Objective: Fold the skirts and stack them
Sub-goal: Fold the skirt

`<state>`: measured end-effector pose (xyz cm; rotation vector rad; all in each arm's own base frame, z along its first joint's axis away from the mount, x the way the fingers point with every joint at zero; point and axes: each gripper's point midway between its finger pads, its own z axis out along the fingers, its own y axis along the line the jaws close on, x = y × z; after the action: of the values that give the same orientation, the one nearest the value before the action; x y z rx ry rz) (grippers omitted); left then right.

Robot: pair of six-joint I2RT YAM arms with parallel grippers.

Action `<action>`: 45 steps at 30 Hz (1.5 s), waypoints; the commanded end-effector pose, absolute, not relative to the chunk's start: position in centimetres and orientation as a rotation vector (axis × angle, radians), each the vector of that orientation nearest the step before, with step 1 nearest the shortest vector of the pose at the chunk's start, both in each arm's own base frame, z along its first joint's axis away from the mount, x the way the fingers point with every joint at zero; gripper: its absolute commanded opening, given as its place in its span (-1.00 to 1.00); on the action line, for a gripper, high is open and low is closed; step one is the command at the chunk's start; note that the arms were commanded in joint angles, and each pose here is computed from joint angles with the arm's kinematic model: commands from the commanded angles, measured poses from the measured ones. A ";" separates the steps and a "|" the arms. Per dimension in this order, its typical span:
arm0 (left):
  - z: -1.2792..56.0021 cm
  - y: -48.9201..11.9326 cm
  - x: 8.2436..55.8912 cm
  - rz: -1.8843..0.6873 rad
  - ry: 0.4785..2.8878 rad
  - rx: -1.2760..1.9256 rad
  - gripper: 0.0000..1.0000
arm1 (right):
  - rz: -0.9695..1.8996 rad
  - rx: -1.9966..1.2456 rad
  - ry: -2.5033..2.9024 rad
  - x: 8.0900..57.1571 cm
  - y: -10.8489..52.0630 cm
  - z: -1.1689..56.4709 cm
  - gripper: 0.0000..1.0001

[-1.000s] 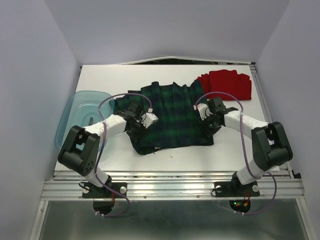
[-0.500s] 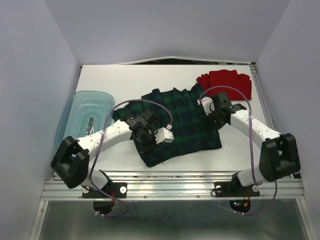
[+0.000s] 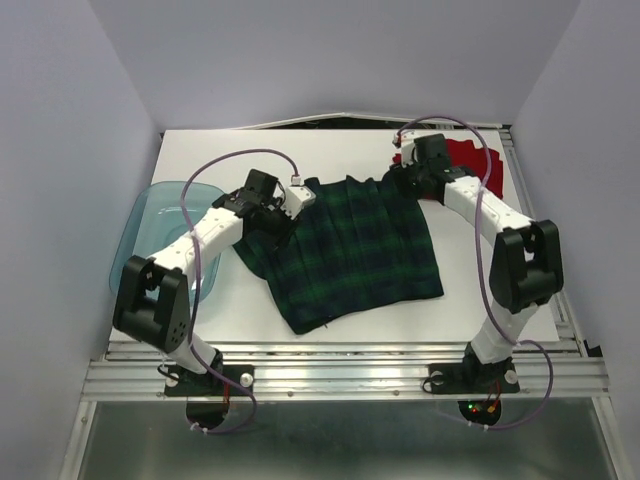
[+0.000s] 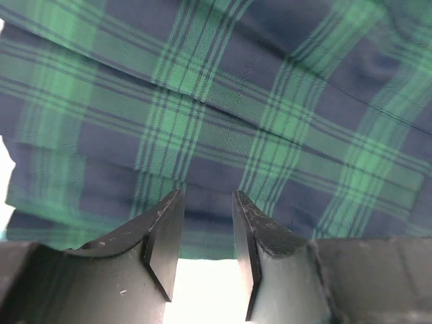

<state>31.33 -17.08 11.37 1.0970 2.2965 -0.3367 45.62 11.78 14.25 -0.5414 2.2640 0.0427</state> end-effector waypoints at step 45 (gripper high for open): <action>10.9 -15.4 28.8 -0.347 2.371 1.112 -0.10 | 0.215 -0.481 2.195 48.1 13.8 21.7 0.77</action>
<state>28.57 -14.21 8.01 1.1122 2.4305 -0.2779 51.60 11.04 15.99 -0.4137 2.2412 0.0112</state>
